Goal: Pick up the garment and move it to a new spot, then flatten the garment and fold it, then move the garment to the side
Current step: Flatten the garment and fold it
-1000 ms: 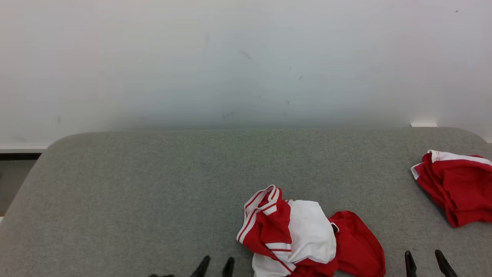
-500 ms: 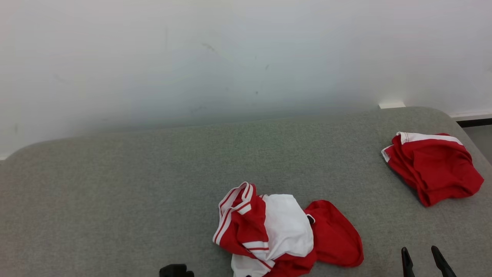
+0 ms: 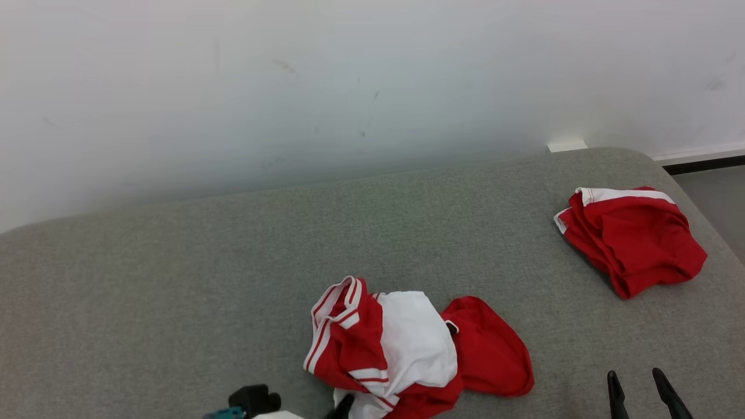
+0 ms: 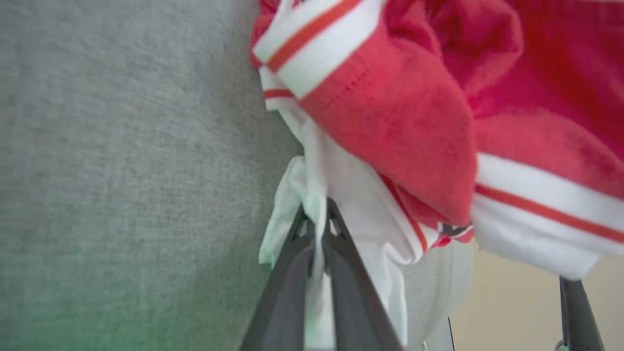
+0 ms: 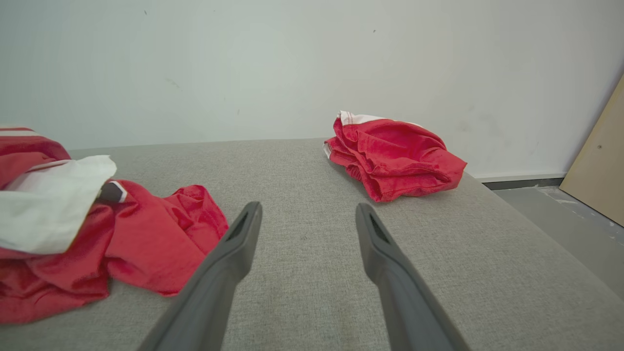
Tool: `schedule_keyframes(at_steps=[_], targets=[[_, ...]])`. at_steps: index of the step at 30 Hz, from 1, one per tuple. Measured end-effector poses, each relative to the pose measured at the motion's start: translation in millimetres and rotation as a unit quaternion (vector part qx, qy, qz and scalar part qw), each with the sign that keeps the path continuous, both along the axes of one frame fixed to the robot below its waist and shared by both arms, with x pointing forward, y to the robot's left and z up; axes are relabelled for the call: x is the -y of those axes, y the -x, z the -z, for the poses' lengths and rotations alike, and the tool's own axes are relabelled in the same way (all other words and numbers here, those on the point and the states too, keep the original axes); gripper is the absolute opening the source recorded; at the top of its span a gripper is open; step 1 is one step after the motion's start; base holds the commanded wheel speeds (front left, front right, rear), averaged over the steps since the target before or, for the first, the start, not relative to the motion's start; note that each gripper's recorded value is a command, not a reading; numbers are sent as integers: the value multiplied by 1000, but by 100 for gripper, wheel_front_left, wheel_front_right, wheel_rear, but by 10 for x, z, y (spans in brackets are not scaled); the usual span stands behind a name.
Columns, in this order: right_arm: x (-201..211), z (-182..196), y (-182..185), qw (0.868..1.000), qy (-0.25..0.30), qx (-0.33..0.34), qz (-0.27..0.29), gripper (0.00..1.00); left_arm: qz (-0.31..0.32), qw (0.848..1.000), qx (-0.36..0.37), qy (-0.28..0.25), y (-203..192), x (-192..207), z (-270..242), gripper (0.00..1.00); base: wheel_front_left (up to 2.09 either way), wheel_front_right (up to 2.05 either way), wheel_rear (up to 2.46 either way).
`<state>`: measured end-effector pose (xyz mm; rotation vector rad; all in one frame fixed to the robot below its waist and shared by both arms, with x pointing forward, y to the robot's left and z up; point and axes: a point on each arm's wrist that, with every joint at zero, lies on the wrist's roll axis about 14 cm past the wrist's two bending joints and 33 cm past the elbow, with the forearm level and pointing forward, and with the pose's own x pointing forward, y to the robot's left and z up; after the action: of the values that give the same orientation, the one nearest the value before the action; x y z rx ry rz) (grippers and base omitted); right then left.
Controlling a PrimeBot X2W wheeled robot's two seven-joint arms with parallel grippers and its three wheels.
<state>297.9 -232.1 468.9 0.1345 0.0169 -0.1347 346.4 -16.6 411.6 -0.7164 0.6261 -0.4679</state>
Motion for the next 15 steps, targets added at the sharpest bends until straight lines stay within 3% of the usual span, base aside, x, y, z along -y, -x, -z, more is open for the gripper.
schedule_keyframes(at_steps=[8,15], targets=[[-41,-35,-53,1000,1,6,-9,100,-82,991,101,27,-609,-339,-600,0,0,0,0],[-105,-66,-80,1000,1,12,-20,100,-128,953,275,0,-1286,-875,-1917,0,0,0,0]])
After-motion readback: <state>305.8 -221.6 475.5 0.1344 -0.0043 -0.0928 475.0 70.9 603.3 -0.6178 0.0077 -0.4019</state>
